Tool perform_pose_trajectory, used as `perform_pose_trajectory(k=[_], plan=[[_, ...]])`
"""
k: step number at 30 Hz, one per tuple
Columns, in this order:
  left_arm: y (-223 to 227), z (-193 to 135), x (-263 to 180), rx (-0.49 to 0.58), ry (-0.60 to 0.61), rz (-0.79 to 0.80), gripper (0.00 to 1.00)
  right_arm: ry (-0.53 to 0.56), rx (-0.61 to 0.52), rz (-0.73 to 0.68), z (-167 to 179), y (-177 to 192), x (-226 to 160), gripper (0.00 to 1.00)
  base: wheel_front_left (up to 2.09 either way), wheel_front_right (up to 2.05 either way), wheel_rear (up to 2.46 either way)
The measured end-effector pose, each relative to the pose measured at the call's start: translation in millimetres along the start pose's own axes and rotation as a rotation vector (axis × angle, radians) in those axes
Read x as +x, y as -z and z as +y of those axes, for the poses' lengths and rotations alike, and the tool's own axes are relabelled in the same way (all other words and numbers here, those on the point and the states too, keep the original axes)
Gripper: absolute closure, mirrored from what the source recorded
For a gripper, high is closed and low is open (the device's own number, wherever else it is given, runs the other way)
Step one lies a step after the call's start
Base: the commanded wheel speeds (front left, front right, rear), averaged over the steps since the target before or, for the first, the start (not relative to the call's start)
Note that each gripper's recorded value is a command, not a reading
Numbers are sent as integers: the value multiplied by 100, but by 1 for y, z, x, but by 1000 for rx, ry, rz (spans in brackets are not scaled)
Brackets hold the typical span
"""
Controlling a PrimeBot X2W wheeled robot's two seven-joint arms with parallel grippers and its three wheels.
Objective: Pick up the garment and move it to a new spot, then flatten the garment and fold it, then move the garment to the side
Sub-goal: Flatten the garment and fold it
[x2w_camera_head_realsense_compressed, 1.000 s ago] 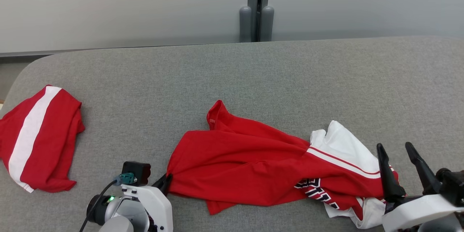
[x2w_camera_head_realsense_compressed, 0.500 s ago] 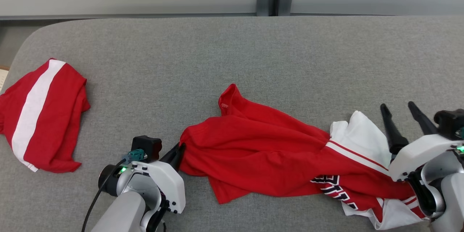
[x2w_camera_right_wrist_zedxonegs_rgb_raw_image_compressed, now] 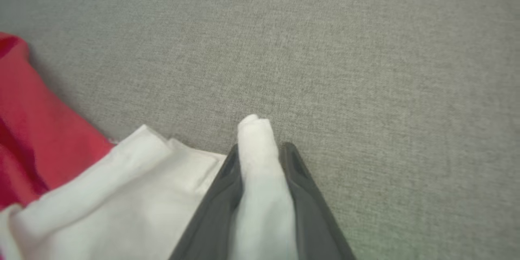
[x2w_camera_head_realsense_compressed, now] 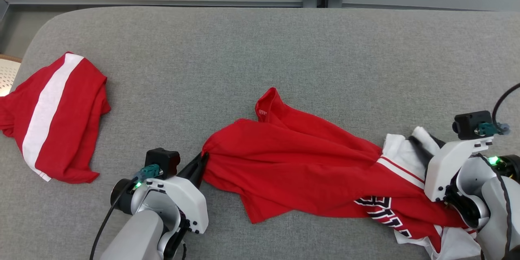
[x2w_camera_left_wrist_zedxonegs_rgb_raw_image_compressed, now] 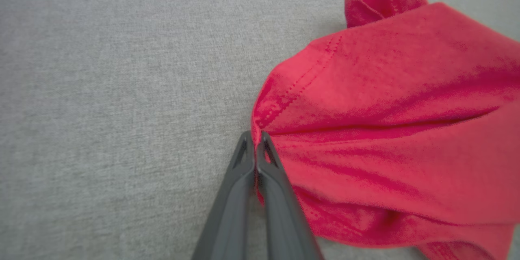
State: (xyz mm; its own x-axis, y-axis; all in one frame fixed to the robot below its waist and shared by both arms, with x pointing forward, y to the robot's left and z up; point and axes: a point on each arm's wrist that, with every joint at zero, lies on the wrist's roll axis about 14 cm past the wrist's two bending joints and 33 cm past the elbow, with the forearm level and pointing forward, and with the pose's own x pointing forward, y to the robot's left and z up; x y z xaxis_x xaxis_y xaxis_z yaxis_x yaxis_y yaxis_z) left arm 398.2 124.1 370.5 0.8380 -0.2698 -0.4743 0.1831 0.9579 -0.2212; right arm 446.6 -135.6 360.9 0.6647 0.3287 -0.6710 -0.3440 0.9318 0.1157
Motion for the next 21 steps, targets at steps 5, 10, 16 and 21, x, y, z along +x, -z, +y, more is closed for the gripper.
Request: perform_pose_trajectory(k=[5, 10, 16, 21], plan=[[-15, 3, -3, 5, -12, -64, 100, 16, 45, -134, -7, -22, -8, 100, 0, 0, 0], [-46, 9, -9, 60, -50, -161, 100, 66, 80, -419, -26, -74, -37, 100, 0, 0, 0], [-90, -3, -19, 95, -22, -286, 100, 113, 58, -693, -39, -124, -87, 100, 0, 0, 0], [-165, -22, -41, 153, 21, -483, 100, 153, -41, -939, -36, -179, -154, 100, 0, 0, 0]])
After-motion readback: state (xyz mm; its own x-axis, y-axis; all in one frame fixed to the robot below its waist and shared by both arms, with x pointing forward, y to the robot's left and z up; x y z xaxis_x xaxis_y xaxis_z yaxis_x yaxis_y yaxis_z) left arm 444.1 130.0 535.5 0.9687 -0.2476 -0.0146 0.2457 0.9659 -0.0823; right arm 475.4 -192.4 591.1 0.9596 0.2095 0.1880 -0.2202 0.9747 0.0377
